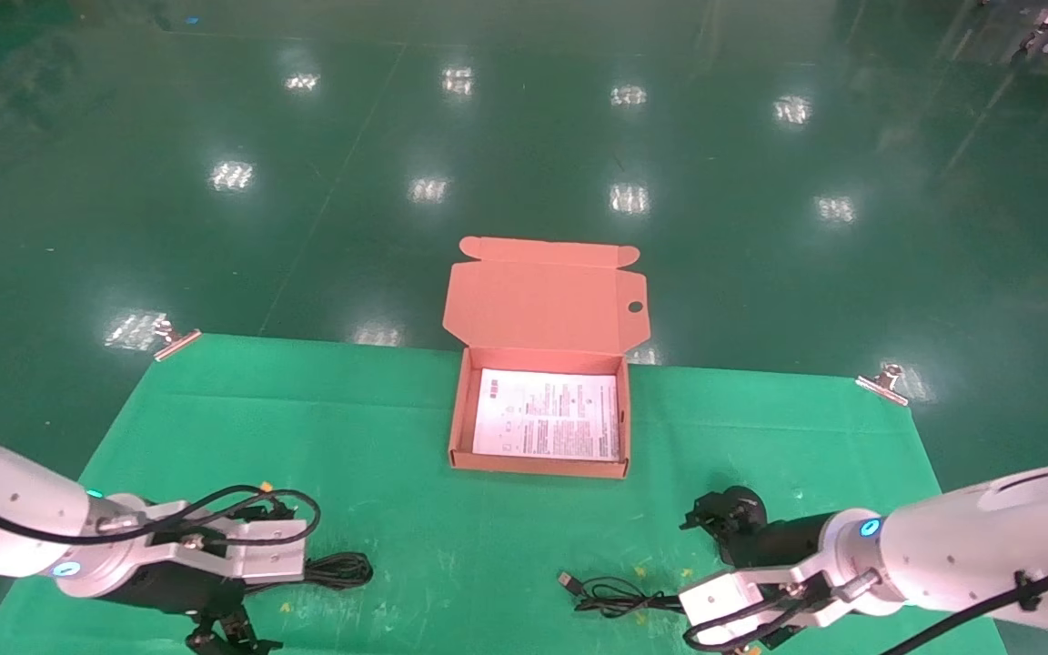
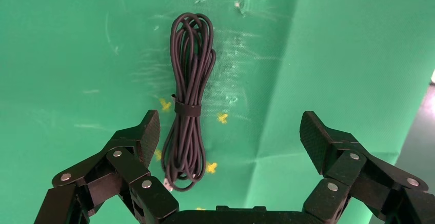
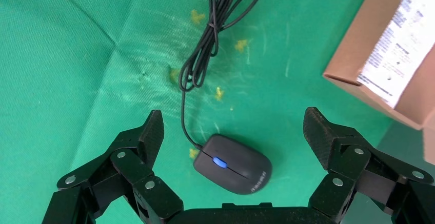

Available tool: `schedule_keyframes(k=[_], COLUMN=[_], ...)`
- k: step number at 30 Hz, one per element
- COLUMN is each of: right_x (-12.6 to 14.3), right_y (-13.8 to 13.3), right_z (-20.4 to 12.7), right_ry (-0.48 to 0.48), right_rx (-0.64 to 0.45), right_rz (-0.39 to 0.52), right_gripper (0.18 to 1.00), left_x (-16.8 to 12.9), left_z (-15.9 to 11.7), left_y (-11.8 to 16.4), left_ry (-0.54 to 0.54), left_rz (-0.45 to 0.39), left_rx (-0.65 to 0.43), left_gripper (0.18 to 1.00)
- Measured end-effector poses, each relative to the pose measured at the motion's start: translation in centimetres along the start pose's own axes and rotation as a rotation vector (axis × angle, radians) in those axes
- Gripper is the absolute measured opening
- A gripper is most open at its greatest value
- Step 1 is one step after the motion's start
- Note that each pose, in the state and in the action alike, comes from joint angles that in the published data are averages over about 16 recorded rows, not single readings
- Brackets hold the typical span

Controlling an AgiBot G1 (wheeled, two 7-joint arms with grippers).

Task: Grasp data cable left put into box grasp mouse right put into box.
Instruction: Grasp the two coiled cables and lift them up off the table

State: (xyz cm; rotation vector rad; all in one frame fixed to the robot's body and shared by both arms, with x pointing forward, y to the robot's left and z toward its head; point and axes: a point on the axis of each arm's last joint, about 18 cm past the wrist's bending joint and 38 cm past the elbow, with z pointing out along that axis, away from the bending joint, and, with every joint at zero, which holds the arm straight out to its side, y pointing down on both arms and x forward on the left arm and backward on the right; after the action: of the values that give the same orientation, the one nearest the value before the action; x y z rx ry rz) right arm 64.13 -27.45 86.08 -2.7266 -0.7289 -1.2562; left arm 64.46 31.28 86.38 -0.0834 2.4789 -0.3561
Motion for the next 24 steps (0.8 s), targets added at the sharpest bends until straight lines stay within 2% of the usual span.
schedule_keyframes(k=[14, 24], right_x=[-0.9, -1.3], right_y=[-1.7, -2.4], right_z=[2.5, 4.2], right_ry=[-0.028, -0.053], right_rx=[0.006, 0.013], right_rz=[0.093, 0.145], right_gripper=[1.0, 1.0], left_x=[-1.3, -1.7], left_z=[3.2, 4.9], left_y=[0.6, 1.1], left_ry=[-0.01, -0.017], left_rz=[-0.089, -0.109], left_rx=[-0.016, -0.034], left_gripper=[1.001, 1.001])
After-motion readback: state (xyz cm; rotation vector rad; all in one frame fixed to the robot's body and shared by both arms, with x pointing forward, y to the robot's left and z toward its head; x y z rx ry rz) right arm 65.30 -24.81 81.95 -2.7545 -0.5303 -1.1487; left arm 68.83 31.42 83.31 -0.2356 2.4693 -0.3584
